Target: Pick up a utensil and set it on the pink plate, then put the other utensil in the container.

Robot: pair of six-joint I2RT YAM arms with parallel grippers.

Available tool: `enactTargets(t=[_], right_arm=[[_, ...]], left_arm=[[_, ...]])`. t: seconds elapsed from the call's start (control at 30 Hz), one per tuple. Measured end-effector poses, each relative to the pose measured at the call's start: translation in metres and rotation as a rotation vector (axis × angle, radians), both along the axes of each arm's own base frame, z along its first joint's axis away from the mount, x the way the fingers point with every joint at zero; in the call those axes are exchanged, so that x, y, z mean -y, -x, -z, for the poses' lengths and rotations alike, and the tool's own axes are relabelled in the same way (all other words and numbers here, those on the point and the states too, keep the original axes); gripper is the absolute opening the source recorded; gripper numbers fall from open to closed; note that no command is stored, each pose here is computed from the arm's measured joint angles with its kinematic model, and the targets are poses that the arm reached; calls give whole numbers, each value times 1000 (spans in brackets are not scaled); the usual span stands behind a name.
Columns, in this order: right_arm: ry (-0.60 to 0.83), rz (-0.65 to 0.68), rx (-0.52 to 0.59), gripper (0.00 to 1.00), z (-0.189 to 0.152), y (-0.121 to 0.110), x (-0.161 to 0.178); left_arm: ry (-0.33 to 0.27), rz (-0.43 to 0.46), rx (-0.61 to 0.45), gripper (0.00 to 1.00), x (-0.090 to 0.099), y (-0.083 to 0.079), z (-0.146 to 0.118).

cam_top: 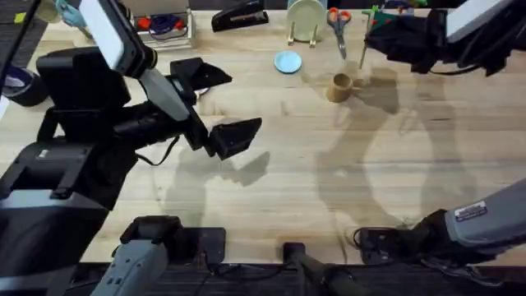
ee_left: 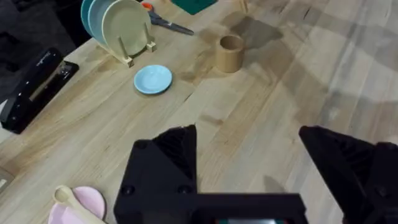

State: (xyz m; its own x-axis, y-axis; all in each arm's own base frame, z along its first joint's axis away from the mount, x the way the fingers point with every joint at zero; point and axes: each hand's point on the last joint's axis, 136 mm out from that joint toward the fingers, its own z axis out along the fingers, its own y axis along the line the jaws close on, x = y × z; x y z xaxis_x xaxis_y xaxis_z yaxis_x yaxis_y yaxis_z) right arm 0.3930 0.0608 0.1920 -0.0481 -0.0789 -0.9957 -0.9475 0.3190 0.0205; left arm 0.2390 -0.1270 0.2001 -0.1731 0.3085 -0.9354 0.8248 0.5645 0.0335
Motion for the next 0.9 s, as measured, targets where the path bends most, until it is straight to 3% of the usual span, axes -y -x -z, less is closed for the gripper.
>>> enactTargets(t=[0.6,0.9], right_arm=[[0,-59,4,29,38,-10,-18],[-15,-61,-51,29,69,-15,-18]], left_arm=[[0,0,0,993,0,0,0],[0,0,0,993,0,0,0]])
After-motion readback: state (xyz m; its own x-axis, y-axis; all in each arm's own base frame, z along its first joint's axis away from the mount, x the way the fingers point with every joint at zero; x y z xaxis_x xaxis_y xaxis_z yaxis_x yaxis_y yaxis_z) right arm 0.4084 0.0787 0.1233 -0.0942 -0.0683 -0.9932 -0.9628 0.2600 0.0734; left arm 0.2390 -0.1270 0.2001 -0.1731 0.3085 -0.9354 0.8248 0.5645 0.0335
